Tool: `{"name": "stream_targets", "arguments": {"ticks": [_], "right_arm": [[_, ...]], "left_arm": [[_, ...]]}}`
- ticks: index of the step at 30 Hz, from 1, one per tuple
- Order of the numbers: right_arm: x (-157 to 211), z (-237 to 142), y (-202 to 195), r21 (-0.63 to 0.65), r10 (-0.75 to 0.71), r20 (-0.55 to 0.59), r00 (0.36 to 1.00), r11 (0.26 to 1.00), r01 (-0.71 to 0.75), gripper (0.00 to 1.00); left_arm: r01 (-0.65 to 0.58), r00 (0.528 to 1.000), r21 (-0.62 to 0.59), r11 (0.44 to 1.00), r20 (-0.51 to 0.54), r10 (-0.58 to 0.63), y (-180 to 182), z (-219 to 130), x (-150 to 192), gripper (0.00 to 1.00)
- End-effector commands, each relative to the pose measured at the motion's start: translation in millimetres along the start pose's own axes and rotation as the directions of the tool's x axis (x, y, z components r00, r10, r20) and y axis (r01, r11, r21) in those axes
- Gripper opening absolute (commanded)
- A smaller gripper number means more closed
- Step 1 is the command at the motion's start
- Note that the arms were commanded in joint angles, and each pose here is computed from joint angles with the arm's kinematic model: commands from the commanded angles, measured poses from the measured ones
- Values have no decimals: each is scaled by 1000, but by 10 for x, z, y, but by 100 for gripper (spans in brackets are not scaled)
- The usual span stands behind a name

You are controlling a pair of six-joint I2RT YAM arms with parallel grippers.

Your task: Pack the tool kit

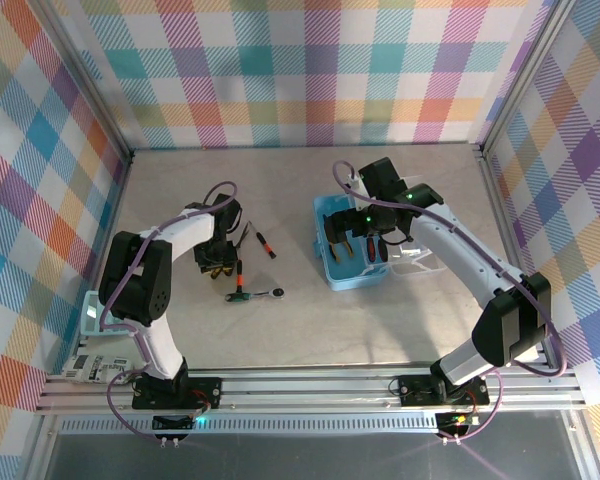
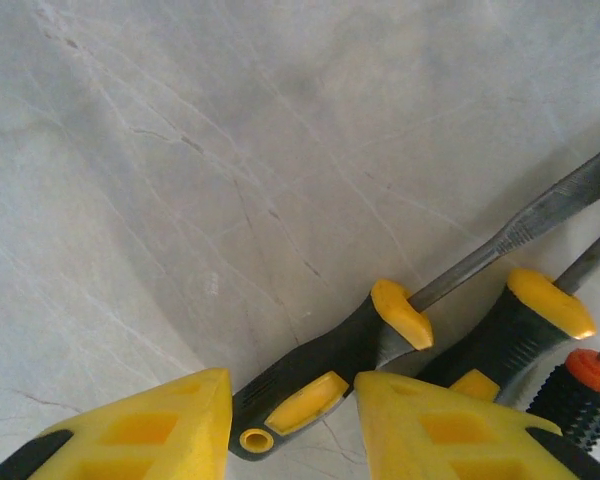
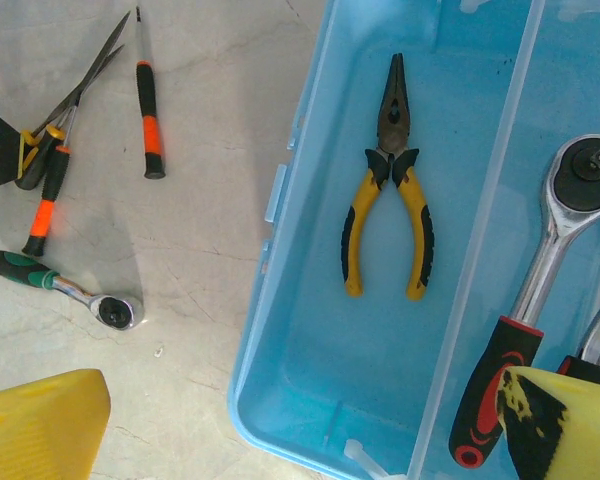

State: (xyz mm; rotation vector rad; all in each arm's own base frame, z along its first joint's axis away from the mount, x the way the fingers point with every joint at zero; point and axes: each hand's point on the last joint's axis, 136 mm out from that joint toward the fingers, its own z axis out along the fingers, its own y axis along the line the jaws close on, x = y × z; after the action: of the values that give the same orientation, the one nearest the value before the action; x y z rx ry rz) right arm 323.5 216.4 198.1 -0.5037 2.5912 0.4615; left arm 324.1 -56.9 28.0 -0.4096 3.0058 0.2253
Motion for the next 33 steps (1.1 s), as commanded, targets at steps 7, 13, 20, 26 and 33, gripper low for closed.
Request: {"name": "stream_targets", "arguments": {"ticks": [7, 13, 20, 26, 33], "right_arm": [[-39, 17, 55, -21, -16, -7, 1000, 1000, 16, 99], [-28, 17, 53, -21, -17, -9, 1000, 1000, 16, 99], [-10, 19, 44, -18, -17, -13, 1000, 1000, 17, 99], [-12, 7, 43, -17, -17, -11, 1000, 1000, 17, 99], [4, 4, 40, -16, -17, -14, 1000, 1000, 17, 99]], "left_arm": [[-64, 996, 39, 997, -57, 66, -125, 113, 91, 39], [-68, 995, 31, 997, -72, 70, -142, 183, 101, 42], [-59, 995, 18, 998, -80, 60, -180, 292, 17, 42], [-48, 995, 53, 997, -84, 52, -289, 347, -83, 39], [-38, 994, 86, 996, -100, 47, -352, 390, -60, 30]]}}
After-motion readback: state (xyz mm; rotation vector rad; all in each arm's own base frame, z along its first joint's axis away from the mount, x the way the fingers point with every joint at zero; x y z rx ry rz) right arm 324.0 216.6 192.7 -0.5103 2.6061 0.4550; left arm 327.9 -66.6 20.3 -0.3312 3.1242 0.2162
